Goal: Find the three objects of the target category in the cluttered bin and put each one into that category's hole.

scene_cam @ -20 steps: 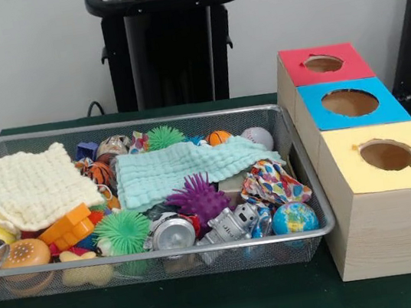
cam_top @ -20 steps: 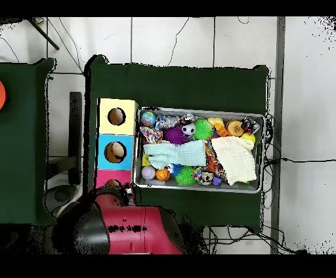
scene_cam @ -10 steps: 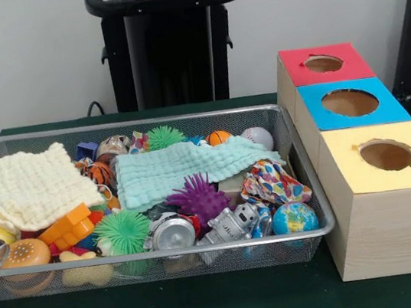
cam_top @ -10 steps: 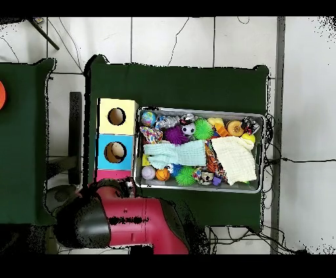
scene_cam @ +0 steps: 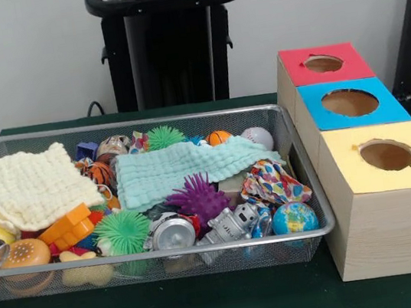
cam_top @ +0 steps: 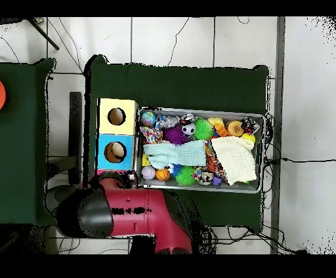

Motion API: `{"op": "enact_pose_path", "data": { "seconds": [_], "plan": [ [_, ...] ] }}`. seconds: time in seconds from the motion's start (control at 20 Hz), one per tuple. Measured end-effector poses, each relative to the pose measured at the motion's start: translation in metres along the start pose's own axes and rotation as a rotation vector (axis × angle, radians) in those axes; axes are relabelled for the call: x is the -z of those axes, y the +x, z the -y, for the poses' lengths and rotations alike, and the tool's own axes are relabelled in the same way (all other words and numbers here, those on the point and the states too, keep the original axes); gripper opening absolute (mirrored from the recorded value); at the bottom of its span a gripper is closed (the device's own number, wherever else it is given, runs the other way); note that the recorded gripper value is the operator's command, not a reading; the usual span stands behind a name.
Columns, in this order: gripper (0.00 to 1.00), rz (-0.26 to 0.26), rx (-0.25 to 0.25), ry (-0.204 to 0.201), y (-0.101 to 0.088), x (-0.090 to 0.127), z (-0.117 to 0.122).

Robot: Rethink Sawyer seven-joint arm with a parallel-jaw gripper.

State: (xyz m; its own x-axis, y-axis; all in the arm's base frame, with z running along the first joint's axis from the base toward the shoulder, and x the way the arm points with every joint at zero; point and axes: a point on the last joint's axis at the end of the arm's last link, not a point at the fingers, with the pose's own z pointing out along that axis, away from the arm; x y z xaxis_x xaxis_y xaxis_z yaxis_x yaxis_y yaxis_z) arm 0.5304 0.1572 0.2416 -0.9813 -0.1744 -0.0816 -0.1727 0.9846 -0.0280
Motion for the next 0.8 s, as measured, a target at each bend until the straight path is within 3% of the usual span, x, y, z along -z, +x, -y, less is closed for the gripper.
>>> {"op": "enact_pose_path", "data": {
  "seconds": [0.8],
  "plan": [
    [1.00, 0.007, 0.003, 0.007, -0.035, 0.007, 0.008]
  ]
}}
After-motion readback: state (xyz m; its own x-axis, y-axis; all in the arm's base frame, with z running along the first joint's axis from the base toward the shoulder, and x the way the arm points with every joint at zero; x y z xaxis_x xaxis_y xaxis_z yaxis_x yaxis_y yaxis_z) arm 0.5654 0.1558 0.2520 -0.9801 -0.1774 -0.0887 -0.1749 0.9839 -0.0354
